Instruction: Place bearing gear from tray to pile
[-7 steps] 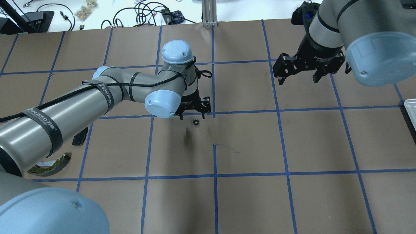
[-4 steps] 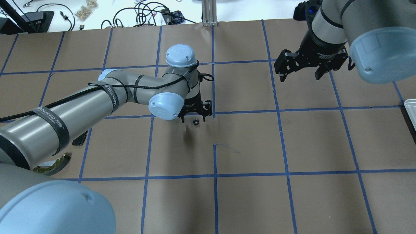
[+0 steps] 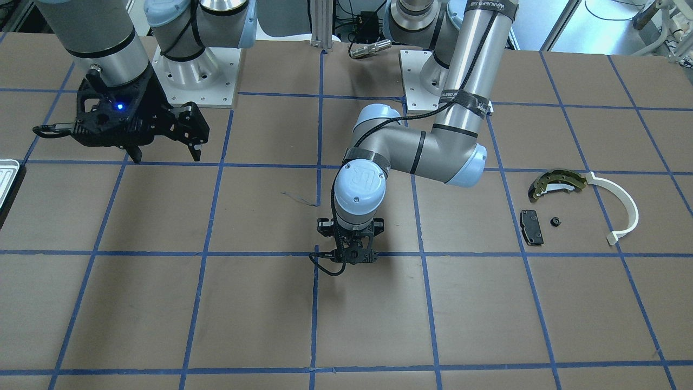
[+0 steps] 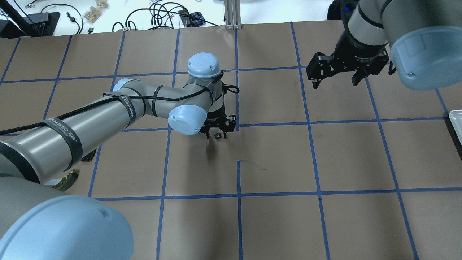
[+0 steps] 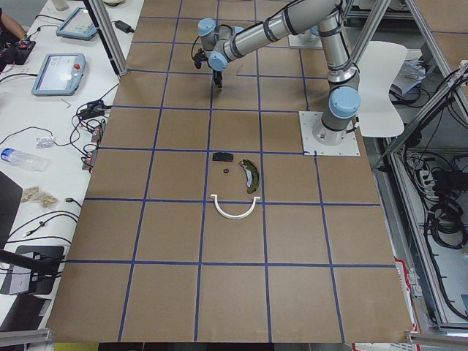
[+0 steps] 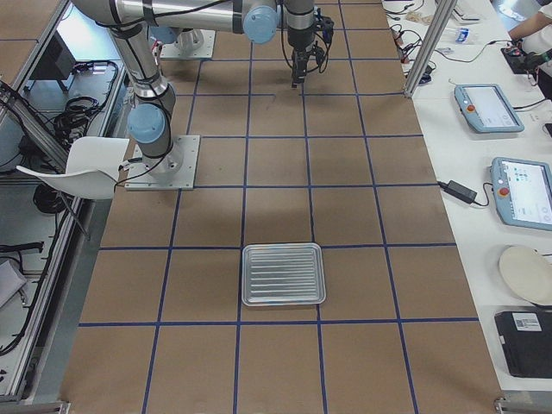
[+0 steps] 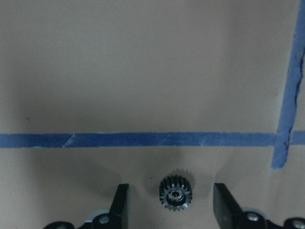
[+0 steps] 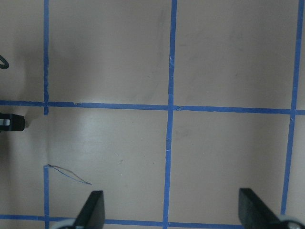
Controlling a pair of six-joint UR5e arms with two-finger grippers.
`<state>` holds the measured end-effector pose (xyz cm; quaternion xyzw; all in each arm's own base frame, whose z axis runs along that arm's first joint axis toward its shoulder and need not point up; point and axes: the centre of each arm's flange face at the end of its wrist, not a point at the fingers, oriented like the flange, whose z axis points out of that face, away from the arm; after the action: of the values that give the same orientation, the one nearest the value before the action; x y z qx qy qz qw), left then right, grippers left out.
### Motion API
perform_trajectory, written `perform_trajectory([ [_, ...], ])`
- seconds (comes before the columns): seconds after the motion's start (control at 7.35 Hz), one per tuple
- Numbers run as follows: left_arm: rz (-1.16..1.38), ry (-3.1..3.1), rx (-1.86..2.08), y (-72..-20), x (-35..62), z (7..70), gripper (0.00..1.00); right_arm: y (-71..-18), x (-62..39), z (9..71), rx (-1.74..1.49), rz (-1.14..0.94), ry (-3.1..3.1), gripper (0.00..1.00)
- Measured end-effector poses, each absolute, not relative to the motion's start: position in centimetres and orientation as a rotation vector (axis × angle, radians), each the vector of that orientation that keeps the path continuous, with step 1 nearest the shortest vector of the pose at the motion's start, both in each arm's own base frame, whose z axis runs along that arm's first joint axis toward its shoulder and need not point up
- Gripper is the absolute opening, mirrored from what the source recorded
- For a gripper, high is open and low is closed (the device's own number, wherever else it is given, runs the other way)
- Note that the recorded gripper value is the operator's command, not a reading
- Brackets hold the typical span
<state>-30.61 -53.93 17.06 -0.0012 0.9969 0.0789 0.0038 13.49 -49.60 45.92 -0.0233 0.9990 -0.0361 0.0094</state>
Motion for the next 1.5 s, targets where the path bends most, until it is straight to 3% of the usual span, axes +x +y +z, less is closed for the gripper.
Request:
perform_trajectory([
  [0.68, 0.217, 3.105, 0.067, -56.0, -26.3, 20.9, 0.00, -49.5, 13.5, 45.5, -0.078, -0.097, 3.121, 1.00],
  [1.09, 0.237, 3.028, 0.177, -59.8, -10.5, 26.2, 0.00, -49.5, 13.5, 45.5, -0.080, -0.101, 3.121, 1.00],
  [1.5, 0.307, 3.002, 0.164, -59.0, 9.6, 28.0, 0.00, -49.5, 13.6, 45.4, -0.081, -0.095, 3.122, 1.00],
])
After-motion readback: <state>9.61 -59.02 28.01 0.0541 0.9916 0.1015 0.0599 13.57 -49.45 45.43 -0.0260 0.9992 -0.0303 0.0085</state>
